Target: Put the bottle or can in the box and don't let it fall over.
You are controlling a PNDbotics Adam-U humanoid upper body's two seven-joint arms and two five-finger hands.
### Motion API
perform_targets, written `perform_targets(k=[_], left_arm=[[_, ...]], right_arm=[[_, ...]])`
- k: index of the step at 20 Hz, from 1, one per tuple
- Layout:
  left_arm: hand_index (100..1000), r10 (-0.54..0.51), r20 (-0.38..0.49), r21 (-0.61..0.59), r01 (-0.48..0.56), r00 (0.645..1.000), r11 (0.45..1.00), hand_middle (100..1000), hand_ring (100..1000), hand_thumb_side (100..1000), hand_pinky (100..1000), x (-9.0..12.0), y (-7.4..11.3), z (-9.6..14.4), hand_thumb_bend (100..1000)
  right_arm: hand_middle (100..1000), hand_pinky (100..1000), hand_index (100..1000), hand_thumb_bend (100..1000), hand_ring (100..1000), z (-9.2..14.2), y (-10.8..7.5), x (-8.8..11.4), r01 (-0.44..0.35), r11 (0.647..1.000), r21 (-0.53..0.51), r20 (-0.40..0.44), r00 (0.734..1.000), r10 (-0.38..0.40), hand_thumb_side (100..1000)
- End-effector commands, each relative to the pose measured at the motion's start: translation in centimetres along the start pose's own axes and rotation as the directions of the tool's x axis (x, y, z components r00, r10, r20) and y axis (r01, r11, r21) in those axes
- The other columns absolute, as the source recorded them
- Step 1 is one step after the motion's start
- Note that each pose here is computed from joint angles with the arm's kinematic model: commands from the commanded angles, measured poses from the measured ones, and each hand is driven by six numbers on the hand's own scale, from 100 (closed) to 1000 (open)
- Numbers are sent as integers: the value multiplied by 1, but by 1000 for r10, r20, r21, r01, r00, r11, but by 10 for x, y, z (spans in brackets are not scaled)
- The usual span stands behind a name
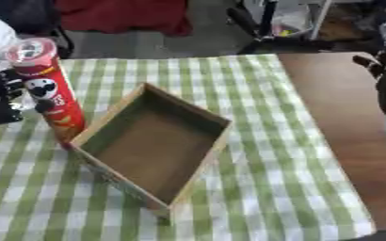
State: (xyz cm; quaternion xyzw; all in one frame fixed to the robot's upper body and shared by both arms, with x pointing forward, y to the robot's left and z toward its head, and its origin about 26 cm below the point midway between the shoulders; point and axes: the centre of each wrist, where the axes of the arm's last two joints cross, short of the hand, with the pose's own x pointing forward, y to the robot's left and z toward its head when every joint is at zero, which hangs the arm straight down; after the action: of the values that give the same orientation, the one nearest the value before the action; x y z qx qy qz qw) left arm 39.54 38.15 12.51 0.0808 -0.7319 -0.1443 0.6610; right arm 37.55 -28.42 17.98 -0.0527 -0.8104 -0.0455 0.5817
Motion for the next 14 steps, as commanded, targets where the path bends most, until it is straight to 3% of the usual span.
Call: perform_targets(k=[1, 14], left_arm=[[838, -24, 33, 12, 23, 999, 1000, 839, 902, 190, 1000, 12, 6, -5, 946], [829, 20, 68, 3, -20, 997, 1000, 837, 900, 189, 1000, 15, -6, -17, 946]], right_arm=[[848, 836, 861, 340, 856, -4, -1, 10, -10, 1000, 4, 35, 999, 9, 673], [848, 836, 860, 337, 852, -4, 0, 10, -9, 1000, 7, 32, 999, 8, 675]])
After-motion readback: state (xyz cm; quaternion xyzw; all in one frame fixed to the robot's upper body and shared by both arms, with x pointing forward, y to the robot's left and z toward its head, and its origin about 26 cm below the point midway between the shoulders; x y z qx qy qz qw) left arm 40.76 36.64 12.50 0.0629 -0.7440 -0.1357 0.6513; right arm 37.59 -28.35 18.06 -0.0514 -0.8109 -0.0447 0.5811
